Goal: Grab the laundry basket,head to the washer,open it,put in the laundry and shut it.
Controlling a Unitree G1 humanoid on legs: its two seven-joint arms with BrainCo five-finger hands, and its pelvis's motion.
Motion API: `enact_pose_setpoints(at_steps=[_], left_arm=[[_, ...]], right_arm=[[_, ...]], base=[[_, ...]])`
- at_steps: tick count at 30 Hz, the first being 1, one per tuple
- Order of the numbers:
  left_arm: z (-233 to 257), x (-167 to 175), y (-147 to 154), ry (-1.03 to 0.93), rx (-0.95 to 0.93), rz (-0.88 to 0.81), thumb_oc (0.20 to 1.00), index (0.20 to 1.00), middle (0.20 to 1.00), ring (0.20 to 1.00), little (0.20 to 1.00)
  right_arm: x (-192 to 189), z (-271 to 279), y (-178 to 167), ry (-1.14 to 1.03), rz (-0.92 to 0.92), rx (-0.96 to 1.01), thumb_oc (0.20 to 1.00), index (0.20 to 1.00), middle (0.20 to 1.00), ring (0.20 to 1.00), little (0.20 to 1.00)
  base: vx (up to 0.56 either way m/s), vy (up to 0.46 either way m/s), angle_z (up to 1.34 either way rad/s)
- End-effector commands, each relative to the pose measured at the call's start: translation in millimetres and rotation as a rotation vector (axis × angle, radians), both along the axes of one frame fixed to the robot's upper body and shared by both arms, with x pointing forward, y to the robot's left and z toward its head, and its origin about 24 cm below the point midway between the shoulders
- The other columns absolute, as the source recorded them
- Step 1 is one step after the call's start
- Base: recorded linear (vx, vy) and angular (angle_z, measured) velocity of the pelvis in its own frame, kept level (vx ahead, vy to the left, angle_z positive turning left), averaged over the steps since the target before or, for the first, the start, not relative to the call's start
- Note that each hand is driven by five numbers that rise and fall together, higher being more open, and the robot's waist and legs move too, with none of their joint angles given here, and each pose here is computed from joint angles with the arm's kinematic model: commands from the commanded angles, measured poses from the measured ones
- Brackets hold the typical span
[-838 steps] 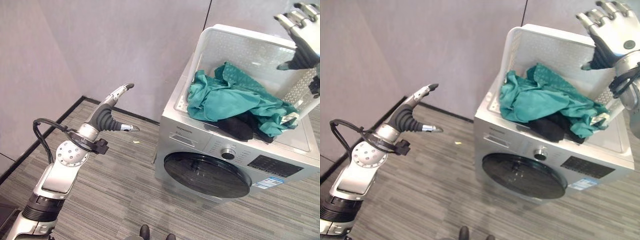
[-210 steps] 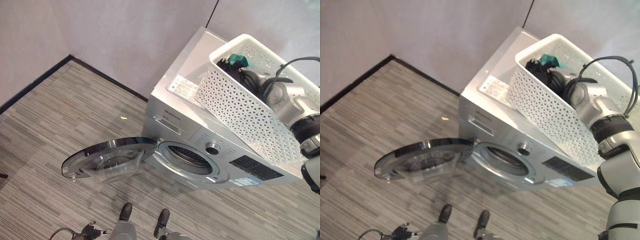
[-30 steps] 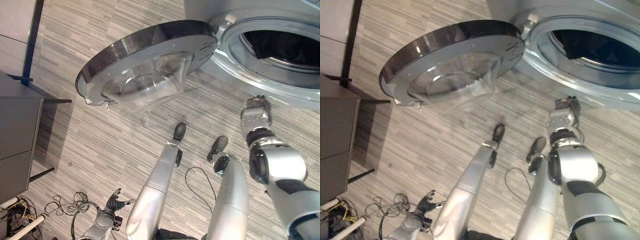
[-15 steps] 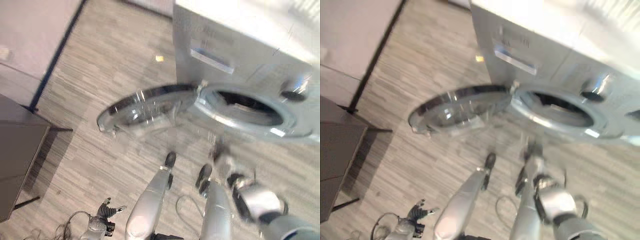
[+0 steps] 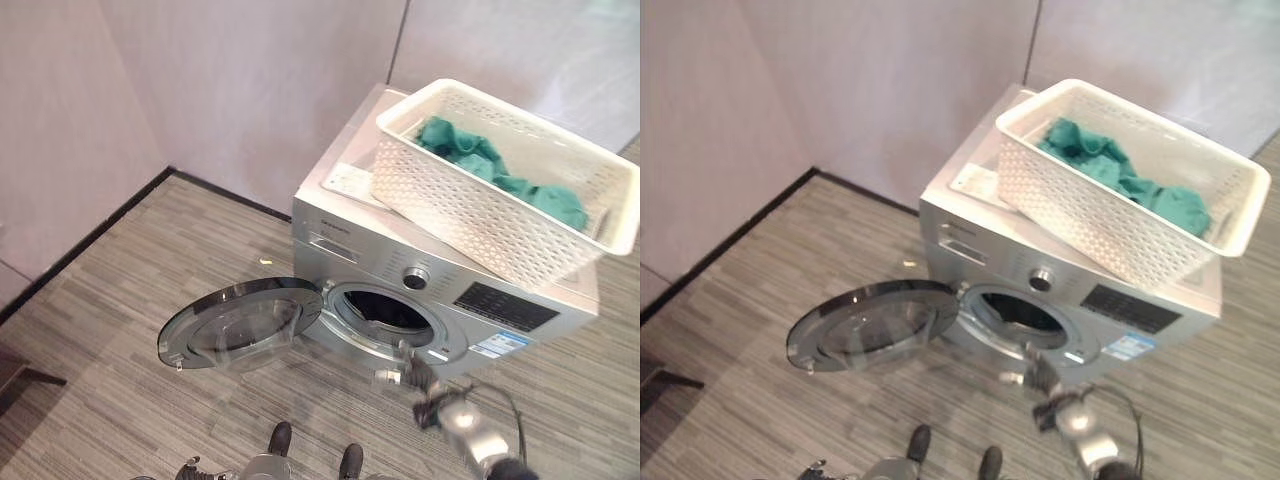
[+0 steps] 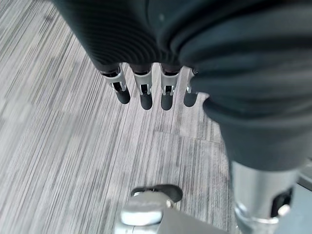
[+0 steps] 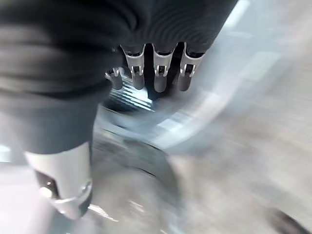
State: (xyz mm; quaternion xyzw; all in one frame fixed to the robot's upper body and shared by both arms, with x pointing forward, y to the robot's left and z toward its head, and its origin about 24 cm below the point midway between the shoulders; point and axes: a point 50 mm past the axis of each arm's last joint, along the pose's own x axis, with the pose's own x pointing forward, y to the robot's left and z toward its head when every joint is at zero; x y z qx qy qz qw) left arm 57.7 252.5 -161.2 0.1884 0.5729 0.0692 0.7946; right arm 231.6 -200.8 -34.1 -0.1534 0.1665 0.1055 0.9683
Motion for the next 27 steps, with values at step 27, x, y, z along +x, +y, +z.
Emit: enact_pose_setpoints(at_steps=[27], left_arm=[[1.4, -29.6, 19.1, 0.173, -0.015, -0.161, 1.0, 1.0, 1.0, 1.0, 1.0]], right_arm=[[74.1, 363.3, -135.3, -0.728, -0.103, -1.407, 1.0, 1.0, 1.0, 1.0, 1.0]], base=[[0.02, 0.029, -0.12]])
